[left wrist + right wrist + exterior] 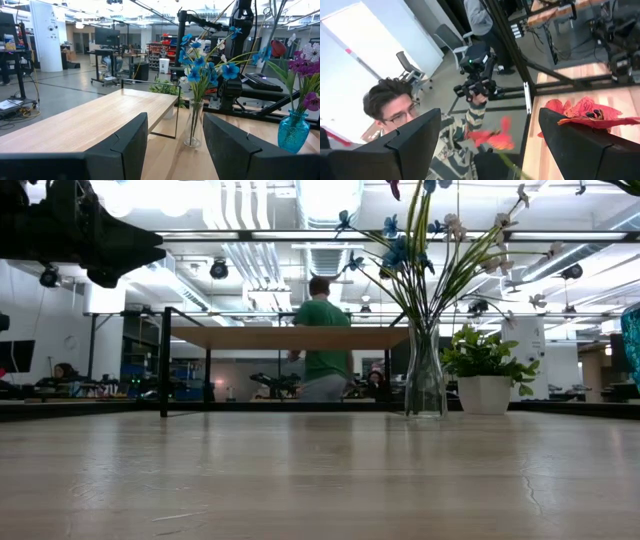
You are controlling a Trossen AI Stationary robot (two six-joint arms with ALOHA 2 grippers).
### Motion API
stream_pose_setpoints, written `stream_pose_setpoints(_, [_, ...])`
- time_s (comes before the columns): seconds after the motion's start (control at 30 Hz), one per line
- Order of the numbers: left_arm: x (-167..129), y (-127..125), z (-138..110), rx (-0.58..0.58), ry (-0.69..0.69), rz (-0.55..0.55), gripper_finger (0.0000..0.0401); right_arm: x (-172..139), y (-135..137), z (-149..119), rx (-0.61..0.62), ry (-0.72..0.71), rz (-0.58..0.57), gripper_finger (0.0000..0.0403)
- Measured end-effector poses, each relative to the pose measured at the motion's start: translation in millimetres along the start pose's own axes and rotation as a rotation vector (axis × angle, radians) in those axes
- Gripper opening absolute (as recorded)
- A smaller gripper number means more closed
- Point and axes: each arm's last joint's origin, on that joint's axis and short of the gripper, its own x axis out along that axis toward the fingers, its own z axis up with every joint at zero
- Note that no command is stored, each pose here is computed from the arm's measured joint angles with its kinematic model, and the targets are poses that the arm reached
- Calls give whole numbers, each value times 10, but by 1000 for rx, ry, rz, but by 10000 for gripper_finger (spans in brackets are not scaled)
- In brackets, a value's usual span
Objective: Pick and place flowers into a vace then onto a shelf
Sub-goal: Adjust the orange flowers on the transparent flower vase
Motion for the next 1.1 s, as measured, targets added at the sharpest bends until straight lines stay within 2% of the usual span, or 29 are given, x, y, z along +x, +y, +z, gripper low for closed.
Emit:
stream_pose_setpoints(0.37, [0,0,0,0,0,0,175,-54,-53,-147,45,114,-115,329])
stream_pose_setpoints(0.7, [0,0,0,0,1,0,175,-30,-176,-182,-36,70,-398,329])
stream_pose_setpoints(1.1, [0,0,-1,0,1,0,175,275,-293,-218,-64,140,-449,329])
